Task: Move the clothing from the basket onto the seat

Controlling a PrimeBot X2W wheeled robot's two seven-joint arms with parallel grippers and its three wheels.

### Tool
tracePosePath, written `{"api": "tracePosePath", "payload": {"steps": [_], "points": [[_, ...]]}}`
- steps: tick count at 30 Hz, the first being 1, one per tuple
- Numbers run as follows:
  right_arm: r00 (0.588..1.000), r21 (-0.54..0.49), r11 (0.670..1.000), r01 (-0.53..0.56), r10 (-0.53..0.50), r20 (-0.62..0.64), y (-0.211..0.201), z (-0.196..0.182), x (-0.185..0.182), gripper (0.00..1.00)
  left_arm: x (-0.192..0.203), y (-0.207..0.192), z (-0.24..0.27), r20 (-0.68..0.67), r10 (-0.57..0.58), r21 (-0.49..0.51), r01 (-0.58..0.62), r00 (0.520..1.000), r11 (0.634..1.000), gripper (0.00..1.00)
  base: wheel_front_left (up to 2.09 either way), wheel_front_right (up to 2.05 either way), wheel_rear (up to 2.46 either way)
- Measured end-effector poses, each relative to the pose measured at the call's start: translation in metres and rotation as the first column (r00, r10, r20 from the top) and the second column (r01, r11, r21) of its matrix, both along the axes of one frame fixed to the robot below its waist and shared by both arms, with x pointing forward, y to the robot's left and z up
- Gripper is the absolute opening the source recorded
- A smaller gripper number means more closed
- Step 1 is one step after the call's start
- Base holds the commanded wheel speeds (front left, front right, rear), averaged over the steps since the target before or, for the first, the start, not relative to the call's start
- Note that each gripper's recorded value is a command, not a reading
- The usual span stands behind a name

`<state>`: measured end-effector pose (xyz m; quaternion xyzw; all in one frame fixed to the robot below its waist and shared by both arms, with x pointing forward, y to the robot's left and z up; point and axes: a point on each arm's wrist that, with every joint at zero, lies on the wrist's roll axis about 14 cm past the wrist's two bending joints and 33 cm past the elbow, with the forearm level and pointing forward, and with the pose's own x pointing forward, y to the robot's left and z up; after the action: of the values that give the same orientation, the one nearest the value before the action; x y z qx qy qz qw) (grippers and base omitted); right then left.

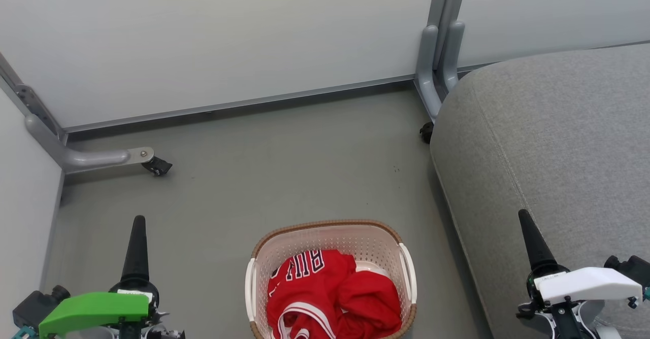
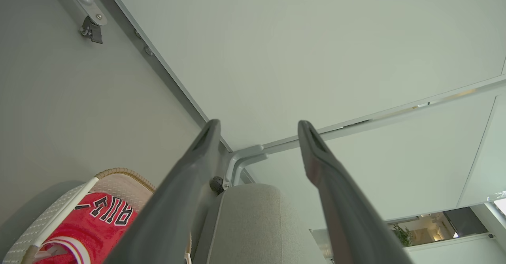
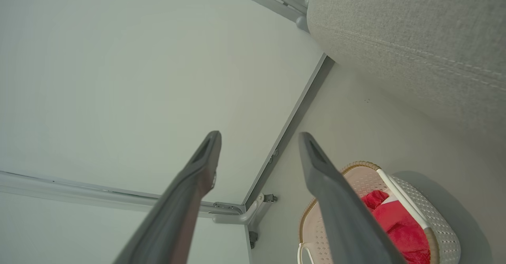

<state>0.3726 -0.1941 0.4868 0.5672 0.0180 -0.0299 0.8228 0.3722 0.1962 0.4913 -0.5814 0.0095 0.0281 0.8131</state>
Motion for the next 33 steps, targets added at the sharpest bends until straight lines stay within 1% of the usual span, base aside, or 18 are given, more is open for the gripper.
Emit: {"api": "tracePosePath", "payload": {"steps": [6,9,15,19,21,25,33], "points": [[0.999,-0.149,0.988,-0.04,0.043,0.016,0.012,0.006,-0.002,1.0,-0.002,-0.004,0.005,0.007,-0.012,0.142,0.011,1.0,0.99,1.0,0.0,0.0,0.0],[0.998,-0.219,0.974,-0.057,0.065,0.027,0.018,0.01,-0.003,1.0,-0.003,-0.007,0.008,0.009,-0.02,0.206,0.018,1.0,0.978,1.0,0.0,0.0,0.0],[0.996,-0.322,0.944,-0.07,0.087,0.038,0.024,0.013,-0.007,1.0,-0.007,-0.009,0.008,0.004,-0.019,0.297,0.017,1.0,0.955,1.0,0.0,0.0,0.0],[0.994,-0.383,0.921,-0.076,0.102,0.048,0.028,0.017,-0.008,1.0,-0.009,-0.012,0.009,0.006,-0.027,0.369,0.023,1.0,0.929,1.0,0.0,0.0,0.0],[0.993,-0.414,0.907,-0.078,0.109,0.053,0.03,0.018,-0.009,1.0,-0.01,-0.013,0.01,0.004,-0.027,0.414,0.022,1.0,0.91,1.0,0.0,0.0,0.0],[0.991,-0.46,0.884,-0.079,0.119,0.059,0.033,0.019,-0.011,1.0,-0.011,-0.015,0.013,0.014,-0.031,0.468,0.021,0.999,0.883,1.0,0.0,0.0,0.0],[0.988,-0.556,0.827,-0.08,0.14,0.067,0.037,0.021,-0.015,1.0,-0.016,-0.02,0.016,0.027,-0.042,0.562,0.02,0.999,0.827,1.0,0.0,0.0,0.0]]}}
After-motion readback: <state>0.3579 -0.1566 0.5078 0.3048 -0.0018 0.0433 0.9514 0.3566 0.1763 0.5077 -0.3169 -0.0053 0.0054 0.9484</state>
